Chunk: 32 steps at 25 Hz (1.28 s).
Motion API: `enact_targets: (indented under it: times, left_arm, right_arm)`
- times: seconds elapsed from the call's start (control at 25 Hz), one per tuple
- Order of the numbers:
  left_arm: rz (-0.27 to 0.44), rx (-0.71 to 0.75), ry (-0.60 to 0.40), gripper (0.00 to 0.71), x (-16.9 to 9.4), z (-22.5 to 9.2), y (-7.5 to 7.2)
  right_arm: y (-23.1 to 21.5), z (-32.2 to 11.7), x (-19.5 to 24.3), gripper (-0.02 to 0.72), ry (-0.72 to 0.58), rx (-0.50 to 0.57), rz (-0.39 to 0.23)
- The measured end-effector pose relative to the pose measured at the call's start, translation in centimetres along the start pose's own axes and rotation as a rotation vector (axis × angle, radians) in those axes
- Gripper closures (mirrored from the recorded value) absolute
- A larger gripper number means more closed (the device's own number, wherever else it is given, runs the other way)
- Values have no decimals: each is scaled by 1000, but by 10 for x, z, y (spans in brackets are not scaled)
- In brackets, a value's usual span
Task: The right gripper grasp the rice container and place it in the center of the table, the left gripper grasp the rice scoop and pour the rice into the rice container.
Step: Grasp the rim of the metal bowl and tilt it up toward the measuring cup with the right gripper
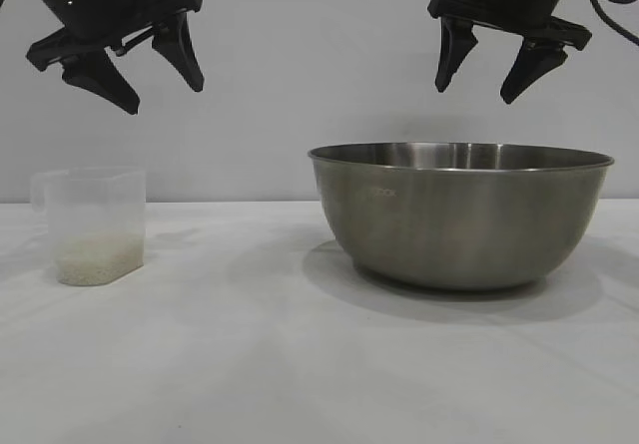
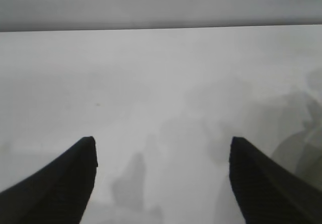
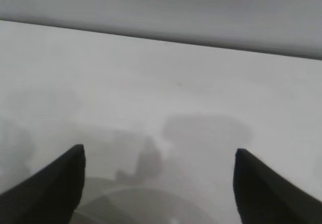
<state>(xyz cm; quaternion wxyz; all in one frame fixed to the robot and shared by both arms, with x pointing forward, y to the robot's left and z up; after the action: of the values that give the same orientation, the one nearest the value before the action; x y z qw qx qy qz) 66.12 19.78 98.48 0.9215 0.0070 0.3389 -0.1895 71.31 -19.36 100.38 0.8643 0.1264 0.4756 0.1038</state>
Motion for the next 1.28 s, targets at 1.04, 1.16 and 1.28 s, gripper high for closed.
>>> enact_targets:
  times: [1.04,1.16,1.28]
  left_arm:
    - [0,-2,0,226,0,0,0]
    - [0,-2,0,226,0,0,0]
    - [0,-2,0,226,0,0,0]
  right_arm:
    - [-3,-8,-37,149,315,45,-162]
    - [-4,-19,-29,149,361,74,-155]
    - [-7,-36,-19,149,430,92,-161]
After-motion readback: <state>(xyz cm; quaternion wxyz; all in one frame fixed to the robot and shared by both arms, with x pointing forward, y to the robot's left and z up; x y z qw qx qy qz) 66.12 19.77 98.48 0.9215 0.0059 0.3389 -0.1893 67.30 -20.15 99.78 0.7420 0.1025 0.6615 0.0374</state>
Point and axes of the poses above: a point on each arm's last joint axis where the gripper is mounted, x pointing out along that axis toward the gripper, y along the wrist's bending axis when the last joint is at zero, z = x × y, the point moved 1 cm from there along x, pointing out along that axis toward the gripper, and after that the axes turned 14 degrees about x, right-handed, at the moved point
